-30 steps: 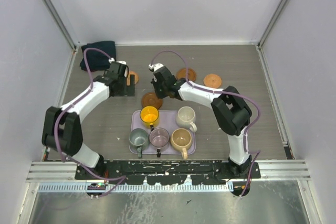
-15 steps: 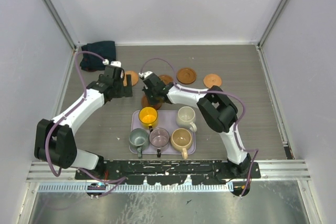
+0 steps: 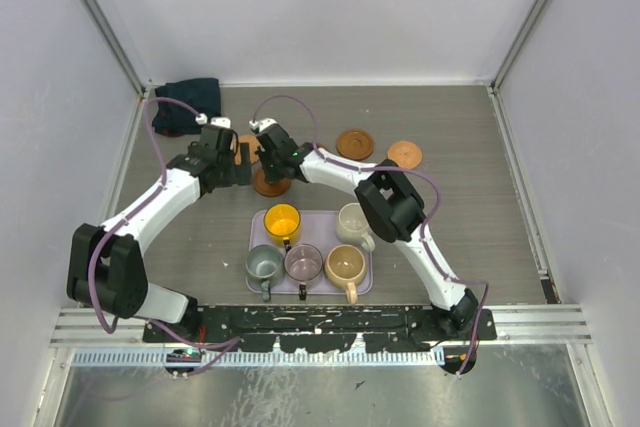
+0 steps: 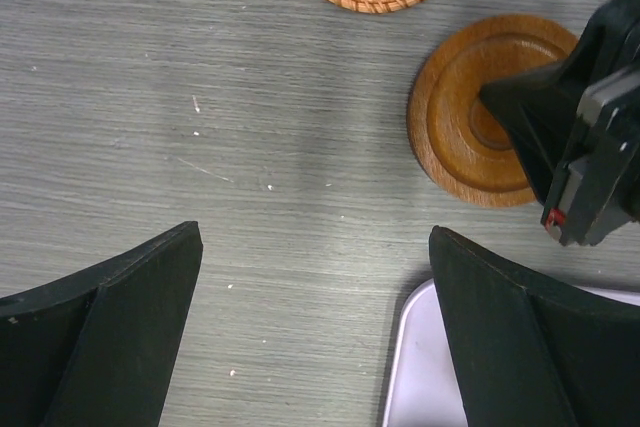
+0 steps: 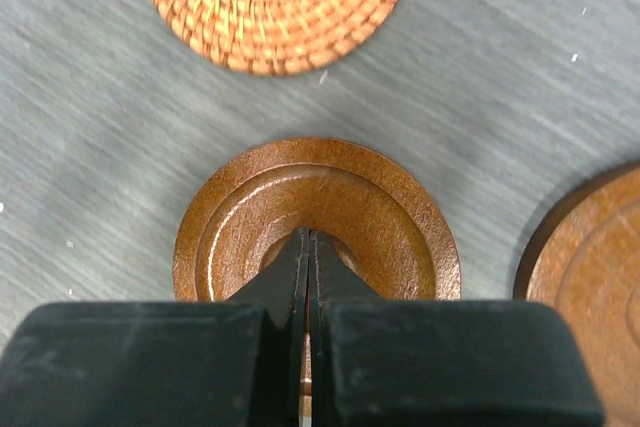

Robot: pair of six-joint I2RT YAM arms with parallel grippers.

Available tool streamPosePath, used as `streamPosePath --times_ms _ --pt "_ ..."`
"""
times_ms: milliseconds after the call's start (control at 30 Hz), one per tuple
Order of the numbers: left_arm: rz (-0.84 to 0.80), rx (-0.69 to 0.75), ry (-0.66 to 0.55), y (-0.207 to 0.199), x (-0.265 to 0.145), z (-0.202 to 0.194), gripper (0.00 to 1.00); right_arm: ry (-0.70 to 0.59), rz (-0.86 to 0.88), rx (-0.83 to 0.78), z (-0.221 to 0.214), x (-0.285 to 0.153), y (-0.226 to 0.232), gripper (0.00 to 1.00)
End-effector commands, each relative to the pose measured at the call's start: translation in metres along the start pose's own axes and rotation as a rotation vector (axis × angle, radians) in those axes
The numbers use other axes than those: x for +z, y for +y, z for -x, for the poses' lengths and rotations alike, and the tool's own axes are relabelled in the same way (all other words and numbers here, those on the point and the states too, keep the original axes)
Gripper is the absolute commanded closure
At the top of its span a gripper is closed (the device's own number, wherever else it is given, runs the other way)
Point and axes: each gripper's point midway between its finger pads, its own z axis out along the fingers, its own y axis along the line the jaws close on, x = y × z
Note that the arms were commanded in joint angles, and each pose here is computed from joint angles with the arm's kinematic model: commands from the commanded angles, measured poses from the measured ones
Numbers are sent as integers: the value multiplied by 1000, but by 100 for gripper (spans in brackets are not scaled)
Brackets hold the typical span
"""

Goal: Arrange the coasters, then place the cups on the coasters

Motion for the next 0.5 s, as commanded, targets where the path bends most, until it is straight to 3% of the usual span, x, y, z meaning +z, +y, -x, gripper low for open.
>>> streamPosePath --times_ms 0,467 --pt "9 -13 -42 0 5 13 2 129 -91 31 -43 32 -46 98" --pt "16 0 -5 -4 22 7 2 27 -165 199 -6 50 -134 97"
